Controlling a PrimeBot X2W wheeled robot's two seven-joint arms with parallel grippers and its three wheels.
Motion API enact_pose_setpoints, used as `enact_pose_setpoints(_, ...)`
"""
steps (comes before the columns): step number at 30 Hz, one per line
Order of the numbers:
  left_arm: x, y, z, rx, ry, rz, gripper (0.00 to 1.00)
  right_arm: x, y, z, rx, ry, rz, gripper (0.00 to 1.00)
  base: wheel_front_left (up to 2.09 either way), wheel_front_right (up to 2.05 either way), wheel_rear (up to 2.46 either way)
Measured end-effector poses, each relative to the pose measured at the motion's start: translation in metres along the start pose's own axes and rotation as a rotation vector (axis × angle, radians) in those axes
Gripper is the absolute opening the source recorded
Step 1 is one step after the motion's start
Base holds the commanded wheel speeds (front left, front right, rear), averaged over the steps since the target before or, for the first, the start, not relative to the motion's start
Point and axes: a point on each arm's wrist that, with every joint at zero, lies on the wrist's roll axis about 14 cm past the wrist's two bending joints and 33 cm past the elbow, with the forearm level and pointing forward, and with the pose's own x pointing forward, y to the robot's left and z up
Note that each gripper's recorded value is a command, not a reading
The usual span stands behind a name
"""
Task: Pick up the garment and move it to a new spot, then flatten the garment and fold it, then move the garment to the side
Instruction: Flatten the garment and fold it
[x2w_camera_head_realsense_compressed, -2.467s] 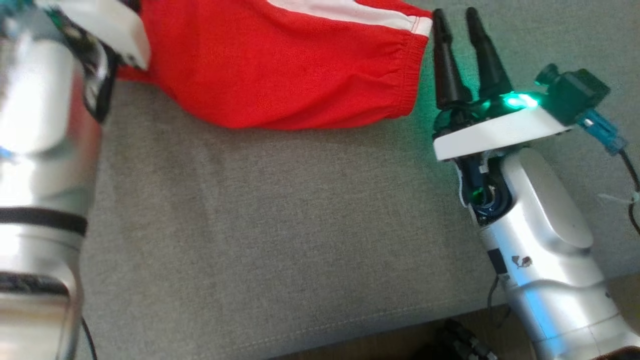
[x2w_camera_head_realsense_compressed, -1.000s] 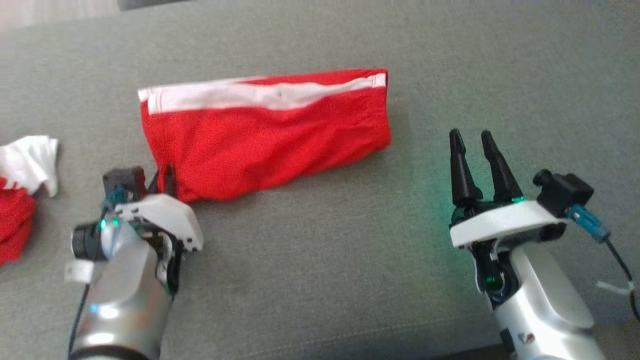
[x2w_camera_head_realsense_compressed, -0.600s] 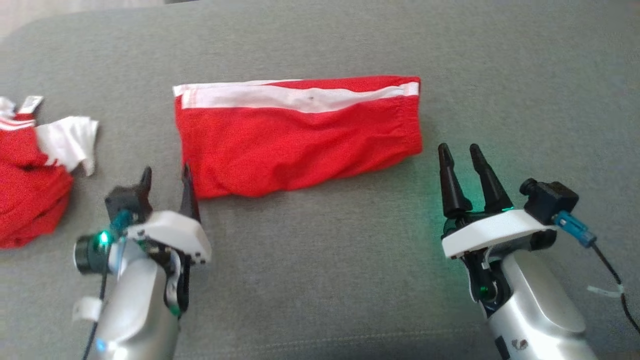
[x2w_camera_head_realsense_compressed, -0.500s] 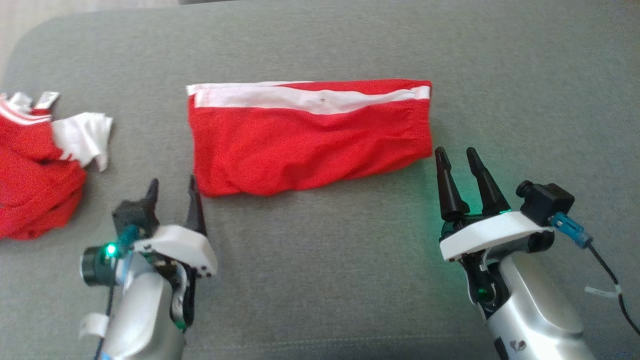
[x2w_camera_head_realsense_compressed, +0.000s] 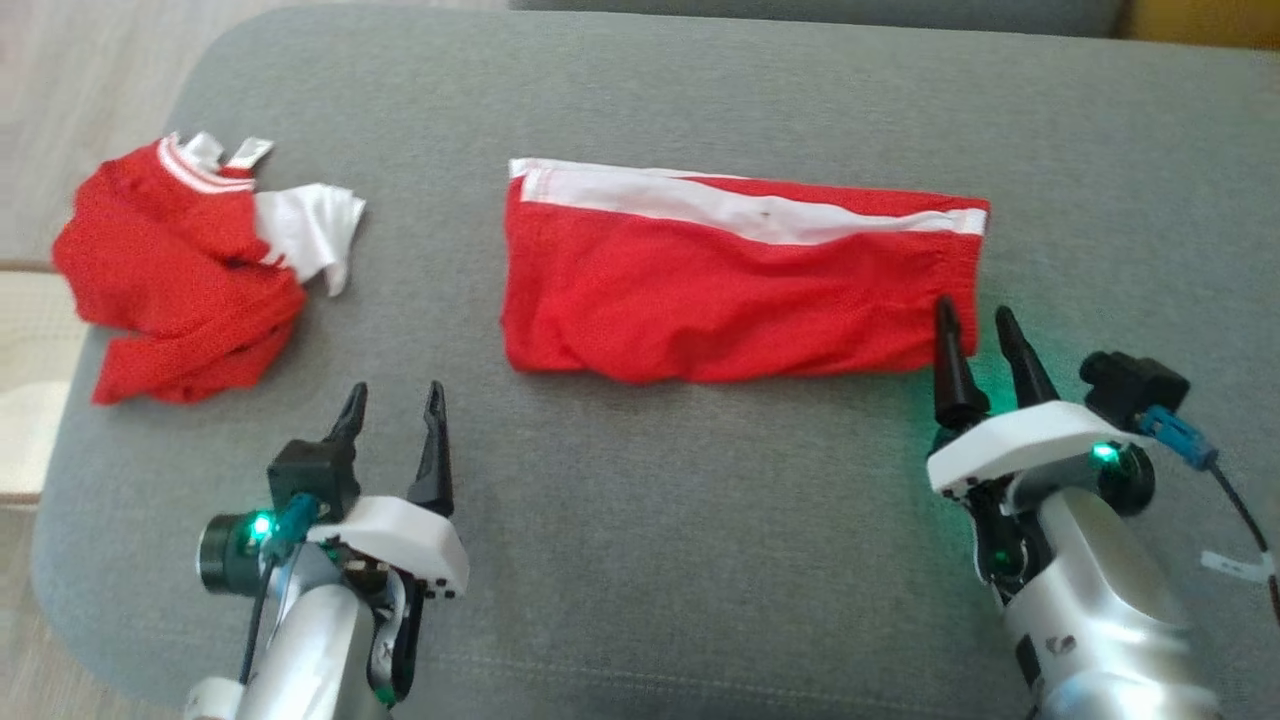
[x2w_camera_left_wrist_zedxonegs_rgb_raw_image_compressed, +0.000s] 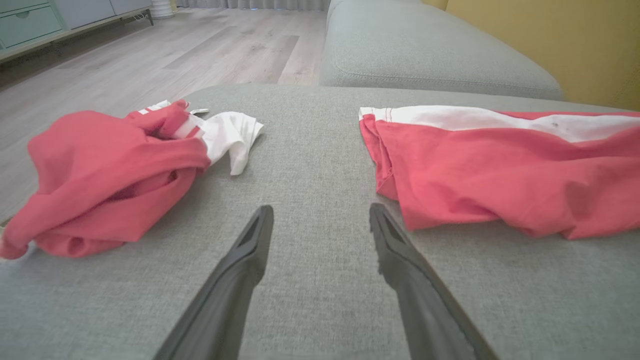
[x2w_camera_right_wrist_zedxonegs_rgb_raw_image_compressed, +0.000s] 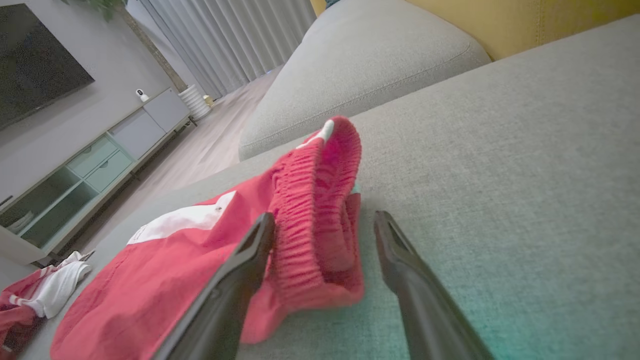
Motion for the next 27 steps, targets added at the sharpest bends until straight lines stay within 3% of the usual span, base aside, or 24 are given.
enact_pose_setpoints(7,-0.011,0.009,-0.005,-0.007,0.011,0.023,1.0,0.003,-0.013,-0.04,0.029,0.13,-0.059,0.98,0.0,0.0,0.0)
enact_pose_setpoints(8,-0.012,0.01,-0.007,-0.007,0.016,0.024,1.0,0.004,-0.013,-0.042,0.026,0.139,-0.058,0.85,0.0,0.0,0.0)
enact_pose_setpoints(9,-0.012,0.01,-0.007,-0.008,0.018,0.024,1.0,0.007,-0.012,-0.043,0.025,0.144,-0.055,0.52,0.0,0.0,0.0)
enact_pose_setpoints(10,-0.011,0.011,-0.008,-0.008,0.018,0.025,1.0,0.009,-0.011,-0.042,0.028,0.145,-0.053,0.31,0.0,0.0,0.0)
enact_pose_setpoints(11,-0.011,0.011,-0.008,-0.008,0.018,0.026,1.0,0.013,-0.011,-0.041,0.033,0.144,-0.053,0.02,0.0,0.0,0.0)
enact_pose_setpoints(21,-0.008,0.008,-0.007,-0.009,0.016,0.019,1.0,0.017,-0.013,-0.033,0.083,0.118,-0.071,0.0,0.0,0.0,0.0)
enact_pose_setpoints(27,-0.006,-0.005,-0.001,-0.008,-0.001,-0.021,1.0,0.006,-0.039,-0.013,0.098,0.048,-0.152,0.0,0.0,0.0,0.0)
